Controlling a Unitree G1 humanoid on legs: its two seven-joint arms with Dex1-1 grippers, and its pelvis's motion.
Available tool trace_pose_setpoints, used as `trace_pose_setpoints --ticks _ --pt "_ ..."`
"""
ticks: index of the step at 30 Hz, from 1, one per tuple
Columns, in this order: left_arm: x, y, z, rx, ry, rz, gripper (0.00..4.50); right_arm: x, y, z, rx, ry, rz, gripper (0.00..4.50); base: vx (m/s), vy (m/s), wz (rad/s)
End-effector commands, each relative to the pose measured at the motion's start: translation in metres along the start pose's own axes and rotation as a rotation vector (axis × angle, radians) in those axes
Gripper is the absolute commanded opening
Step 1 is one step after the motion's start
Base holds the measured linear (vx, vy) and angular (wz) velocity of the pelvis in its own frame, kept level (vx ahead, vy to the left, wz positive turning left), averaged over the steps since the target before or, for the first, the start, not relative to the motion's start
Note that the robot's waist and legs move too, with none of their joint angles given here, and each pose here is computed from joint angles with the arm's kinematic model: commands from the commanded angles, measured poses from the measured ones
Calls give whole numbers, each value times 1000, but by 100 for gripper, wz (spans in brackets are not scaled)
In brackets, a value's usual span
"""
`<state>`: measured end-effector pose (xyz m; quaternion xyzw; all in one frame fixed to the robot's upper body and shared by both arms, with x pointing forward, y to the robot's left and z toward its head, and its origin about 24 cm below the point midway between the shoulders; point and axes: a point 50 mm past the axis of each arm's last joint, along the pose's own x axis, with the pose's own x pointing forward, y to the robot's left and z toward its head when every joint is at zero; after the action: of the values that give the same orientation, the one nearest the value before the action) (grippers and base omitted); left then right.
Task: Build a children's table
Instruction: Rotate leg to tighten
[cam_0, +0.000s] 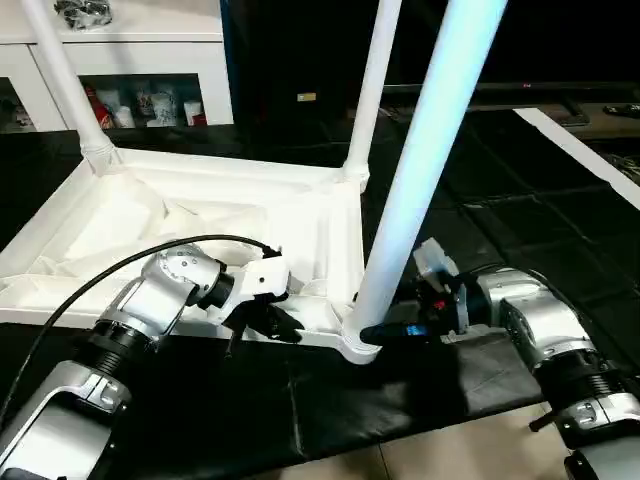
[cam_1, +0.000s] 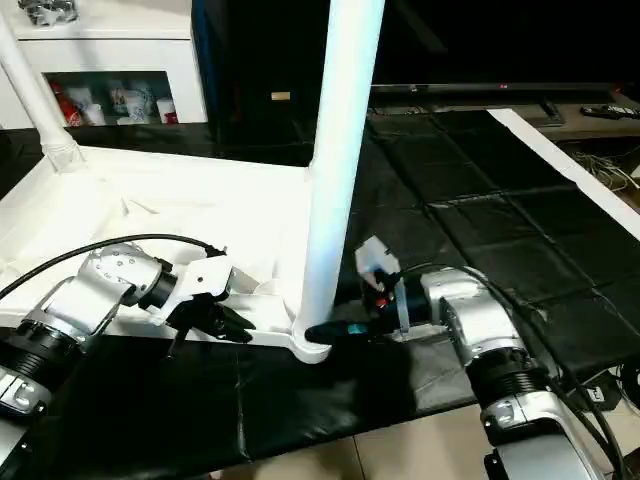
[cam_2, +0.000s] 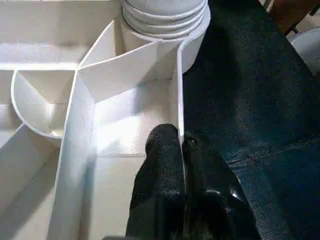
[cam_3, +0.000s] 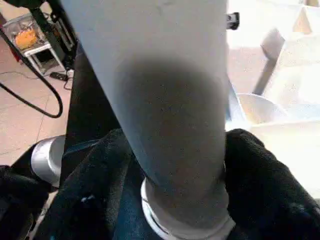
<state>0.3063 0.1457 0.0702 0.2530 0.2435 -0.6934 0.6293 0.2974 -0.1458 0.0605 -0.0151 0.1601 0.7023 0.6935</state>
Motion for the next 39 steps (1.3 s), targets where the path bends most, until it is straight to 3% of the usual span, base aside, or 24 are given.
trace_pose_setpoints --ticks 1,11,15,17,19,21,25,28,35,36,39 --pt "5 0 11 63 7 -54 0 0 0 2 -19 9 15 263 0 0 0" --pt "7 3 9 43 6 -16 0 2 4 -3 -4 -2 37 207 0 0 0" --pt "11 11 14 -25 -43 76 0 7 3 -5 53 -108 -56 205 0 0 0" --pt "11 12 14 -28 -44 80 0 8 3 -5 55 -110 -61 204 0 0 0" --pt "20 28 22 -131 -94 266 0 26 -7 -13 116 -160 -314 204 0 0 0" --pt "24 33 25 -166 -110 322 0 34 -12 -15 147 -172 -405 204 0 0 0" --pt "40 41 34 -258 -143 420 0 57 -25 -10 215 -194 -587 201 0 0 0" --pt "54 48 48 -314 -165 490 0 79 -39 0 261 -148 -753 201 0 0 0" --pt "59 52 60 -336 -181 532 0 97 -42 6 238 -91 -824 200 0 0 0" --pt "58 52 59 -334 -180 534 0 97 -42 6 232 -95 -820 252 0 0 0" --pt "54 51 51 -314 -145 537 0 95 -38 5 234 -126 -771 264 0 0 0"
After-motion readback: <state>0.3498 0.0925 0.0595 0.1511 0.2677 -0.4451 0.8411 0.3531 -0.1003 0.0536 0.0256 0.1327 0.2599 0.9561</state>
